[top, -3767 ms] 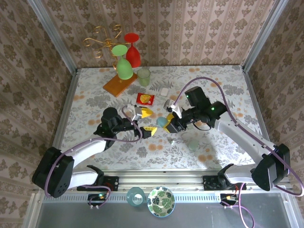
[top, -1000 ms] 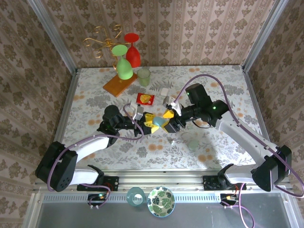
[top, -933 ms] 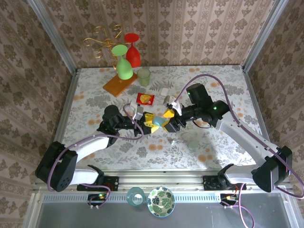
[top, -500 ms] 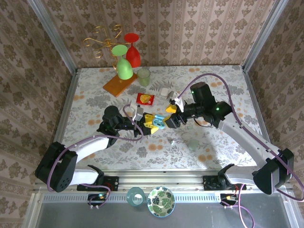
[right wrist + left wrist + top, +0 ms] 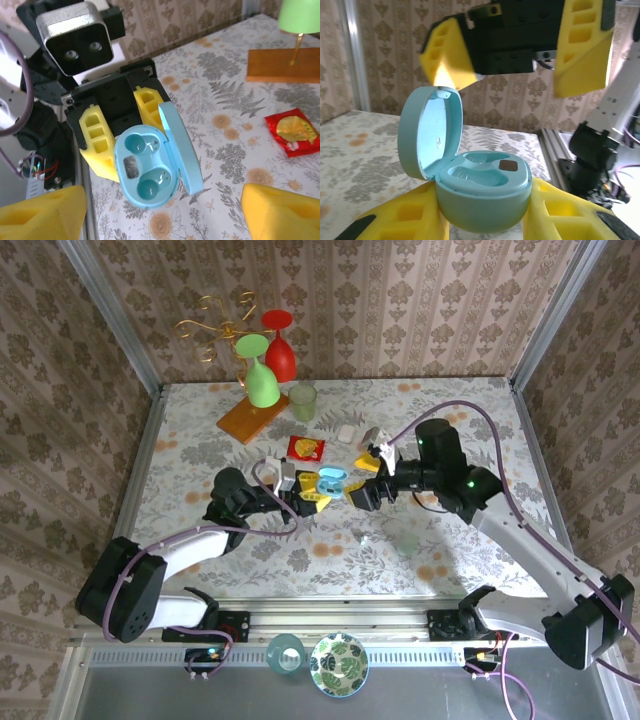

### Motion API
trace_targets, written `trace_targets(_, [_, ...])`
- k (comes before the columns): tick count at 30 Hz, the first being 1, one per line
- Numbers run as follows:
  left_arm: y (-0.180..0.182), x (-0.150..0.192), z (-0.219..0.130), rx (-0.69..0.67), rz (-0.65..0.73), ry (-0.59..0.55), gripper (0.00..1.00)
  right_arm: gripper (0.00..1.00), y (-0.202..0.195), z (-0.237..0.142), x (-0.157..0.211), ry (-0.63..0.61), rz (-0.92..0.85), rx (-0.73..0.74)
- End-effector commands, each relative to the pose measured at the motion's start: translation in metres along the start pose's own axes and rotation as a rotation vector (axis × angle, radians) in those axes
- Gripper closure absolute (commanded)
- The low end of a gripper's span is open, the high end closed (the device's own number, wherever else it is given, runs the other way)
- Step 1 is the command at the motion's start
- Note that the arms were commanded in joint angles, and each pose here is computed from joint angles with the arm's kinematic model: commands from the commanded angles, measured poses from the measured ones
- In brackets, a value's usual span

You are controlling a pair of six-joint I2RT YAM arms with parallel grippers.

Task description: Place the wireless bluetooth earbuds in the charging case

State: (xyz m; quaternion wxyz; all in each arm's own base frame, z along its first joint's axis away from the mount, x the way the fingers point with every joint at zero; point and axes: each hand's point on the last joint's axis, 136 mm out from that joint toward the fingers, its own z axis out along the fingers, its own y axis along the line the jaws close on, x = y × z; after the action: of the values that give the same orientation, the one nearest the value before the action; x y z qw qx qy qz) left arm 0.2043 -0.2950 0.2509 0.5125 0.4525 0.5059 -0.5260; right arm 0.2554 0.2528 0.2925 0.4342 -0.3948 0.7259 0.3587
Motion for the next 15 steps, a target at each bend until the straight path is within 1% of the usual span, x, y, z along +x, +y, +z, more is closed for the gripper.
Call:
trace_targets(1, [0.014,-0.009,-0.007,-0.092,0.092,-0.056,0.75,0.18,-0.021,-0.018,-0.022,-0.136,0.069,0.138])
trace_targets(5, [0.023,-0.009,-0.013,-0.153,0.11,-0.07,0.75,0.19,-0.054,-0.042,-0.021,-0.244,0.206,0.3])
trace_targets(8, [0.026,-0.009,-0.016,-0.172,0.118,-0.075,0.75,0.2,-0.076,-0.054,-0.005,-0.267,0.316,0.392])
trace_targets(10, [0.026,-0.009,-0.017,-0.179,0.123,-0.076,0.75,0.2,-0.084,-0.053,0.01,-0.24,0.368,0.418])
trace_targets(15, [0.025,-0.012,-0.018,-0.177,0.131,-0.082,0.75,0.22,-0.098,-0.039,0.057,-0.121,0.503,0.446])
